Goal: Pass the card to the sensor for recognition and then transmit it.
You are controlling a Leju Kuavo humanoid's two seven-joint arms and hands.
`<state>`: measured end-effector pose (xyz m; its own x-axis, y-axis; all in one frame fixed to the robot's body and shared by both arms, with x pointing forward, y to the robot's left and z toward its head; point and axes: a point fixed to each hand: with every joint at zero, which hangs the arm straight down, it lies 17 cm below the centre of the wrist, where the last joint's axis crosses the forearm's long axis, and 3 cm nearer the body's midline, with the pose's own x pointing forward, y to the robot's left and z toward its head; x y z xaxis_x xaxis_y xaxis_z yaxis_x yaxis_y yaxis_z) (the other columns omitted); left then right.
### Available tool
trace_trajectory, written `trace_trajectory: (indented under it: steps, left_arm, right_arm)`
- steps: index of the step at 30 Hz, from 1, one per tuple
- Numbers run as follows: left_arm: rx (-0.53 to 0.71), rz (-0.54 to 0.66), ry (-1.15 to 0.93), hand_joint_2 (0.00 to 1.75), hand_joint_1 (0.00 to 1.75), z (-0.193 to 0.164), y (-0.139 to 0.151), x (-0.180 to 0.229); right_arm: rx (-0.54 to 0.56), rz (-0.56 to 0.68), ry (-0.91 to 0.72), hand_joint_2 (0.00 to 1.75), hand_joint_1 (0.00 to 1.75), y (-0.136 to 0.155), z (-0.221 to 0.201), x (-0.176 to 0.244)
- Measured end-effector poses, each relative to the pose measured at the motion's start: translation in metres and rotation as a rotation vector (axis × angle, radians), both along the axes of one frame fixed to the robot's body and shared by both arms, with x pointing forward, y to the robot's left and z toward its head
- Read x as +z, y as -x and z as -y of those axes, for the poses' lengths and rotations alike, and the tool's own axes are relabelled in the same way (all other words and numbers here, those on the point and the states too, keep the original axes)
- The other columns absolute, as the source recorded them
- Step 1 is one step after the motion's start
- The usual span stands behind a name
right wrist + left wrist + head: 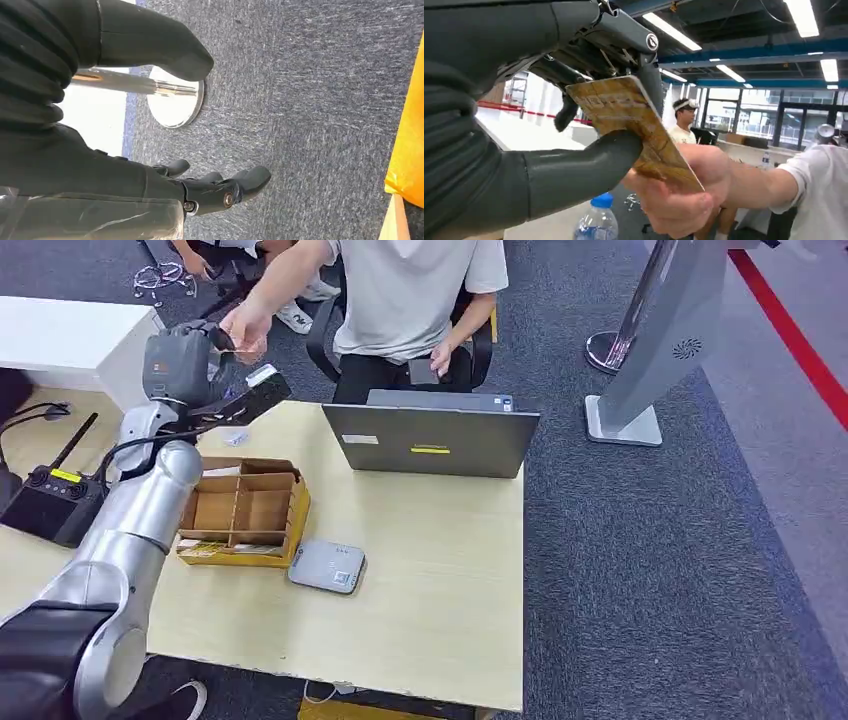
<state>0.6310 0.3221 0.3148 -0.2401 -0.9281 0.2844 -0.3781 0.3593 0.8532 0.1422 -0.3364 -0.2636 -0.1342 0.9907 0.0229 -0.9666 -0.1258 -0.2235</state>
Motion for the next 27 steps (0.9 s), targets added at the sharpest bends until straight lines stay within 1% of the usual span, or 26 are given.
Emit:
trace_trajectory:
  steps: [3,9,13,17,21,27]
  left_arm:
    - [-0.017,-0.011,0.007,1.75,1.75,0.002,0.000,-0.003]
    - [-0.051,0.002,0.018,1.75,1.75,0.009,0.003,-0.003]
    - [-0.099,0.050,0.007,1.75,1.75,0.027,0.020,-0.004]
    - [-0.167,0.118,-0.019,1.75,1.75,0.055,0.052,-0.008]
    - [-0.245,0.198,-0.047,1.75,1.75,0.083,0.099,-0.013]
    - [-0.340,0.272,-0.051,1.75,1.75,0.104,0.165,-0.028]
  right_arm:
    - [0.000,0.000,0.000,1.75,0.00,0.000,0.000,0.000]
    - [-0.001,0.000,0.003,1.75,0.00,0.000,0.001,0.000]
    - [-0.015,0.005,0.007,1.75,0.00,0.003,0.002,-0.001]
    - [-0.051,0.010,0.003,1.75,0.00,0.010,0.002,-0.003]
    - [-0.089,0.005,-0.002,1.75,0.00,0.022,0.003,-0.006]
    - [-0.138,-0.004,-0.006,1.75,0.00,0.037,0.007,-0.009]
